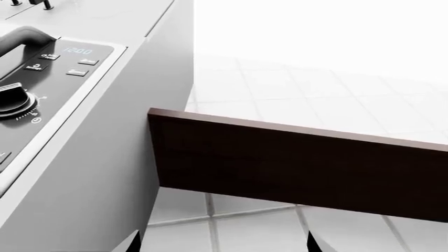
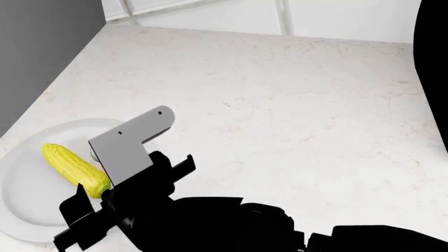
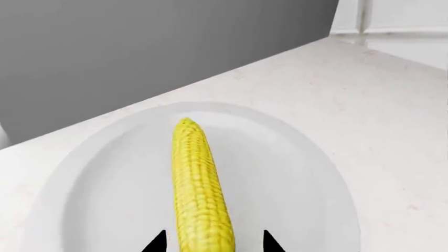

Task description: Pick the corn from the top rack in the oven and place it on the plate on the counter.

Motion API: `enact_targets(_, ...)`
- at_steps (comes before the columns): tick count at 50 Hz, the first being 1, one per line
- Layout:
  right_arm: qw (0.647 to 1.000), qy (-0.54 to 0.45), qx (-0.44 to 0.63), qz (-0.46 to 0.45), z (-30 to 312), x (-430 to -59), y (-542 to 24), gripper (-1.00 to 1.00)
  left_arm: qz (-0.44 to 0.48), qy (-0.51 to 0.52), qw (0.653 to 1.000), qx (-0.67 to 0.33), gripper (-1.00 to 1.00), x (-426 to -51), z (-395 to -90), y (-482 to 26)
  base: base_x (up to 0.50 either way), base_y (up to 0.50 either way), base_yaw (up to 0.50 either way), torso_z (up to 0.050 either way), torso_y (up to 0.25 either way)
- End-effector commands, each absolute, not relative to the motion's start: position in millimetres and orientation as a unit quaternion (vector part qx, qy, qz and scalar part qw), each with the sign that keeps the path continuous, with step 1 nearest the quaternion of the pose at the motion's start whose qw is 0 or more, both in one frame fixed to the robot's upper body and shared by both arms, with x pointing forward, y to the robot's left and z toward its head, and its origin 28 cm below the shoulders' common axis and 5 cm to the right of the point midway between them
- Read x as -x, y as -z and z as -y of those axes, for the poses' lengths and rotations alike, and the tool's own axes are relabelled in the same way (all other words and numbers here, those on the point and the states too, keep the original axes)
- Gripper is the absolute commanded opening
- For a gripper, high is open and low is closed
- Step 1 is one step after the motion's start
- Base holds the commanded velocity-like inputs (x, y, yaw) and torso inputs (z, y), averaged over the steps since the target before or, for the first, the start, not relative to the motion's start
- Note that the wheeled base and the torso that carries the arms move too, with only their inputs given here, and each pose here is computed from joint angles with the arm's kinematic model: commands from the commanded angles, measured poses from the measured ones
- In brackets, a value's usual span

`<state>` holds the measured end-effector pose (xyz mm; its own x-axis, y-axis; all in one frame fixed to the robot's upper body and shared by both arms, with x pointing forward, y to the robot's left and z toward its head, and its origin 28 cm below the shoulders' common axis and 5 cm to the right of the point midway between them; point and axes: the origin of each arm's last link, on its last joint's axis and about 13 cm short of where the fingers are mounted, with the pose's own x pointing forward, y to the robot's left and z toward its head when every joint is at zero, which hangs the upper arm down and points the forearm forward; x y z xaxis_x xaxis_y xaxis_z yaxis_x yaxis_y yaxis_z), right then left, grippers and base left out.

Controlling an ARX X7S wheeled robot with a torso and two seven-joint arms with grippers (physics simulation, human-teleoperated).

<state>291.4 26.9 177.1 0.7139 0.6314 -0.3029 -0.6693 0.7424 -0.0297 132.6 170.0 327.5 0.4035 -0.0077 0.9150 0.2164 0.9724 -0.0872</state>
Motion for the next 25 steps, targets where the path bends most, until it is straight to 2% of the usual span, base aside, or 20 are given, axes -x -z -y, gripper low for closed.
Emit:
enact_targets(1,0.924,-0.35,0.078,-0.133,-27,-293,-178,1.0,0.542,0.067,0.832,0.098,1.0,-133,-170,-327,0.0,0.0,0.0,0.0,0.0)
enact_targets(18,0.924,-0.356,0.075,-0.12,-28,-292,-189,1.0,0.542,0.066,0.832,0.095,1.0,-133,-171,-328,0.0,0.0,0.0,0.0,0.0)
enact_targets(25,0.928,-0.362,0.053,-0.063,-30,-289,-229,1.0,0.543,0.07,0.832,0.091,1.0,-131,-169,-331,0.0,0.0,0.0,0.0,0.0)
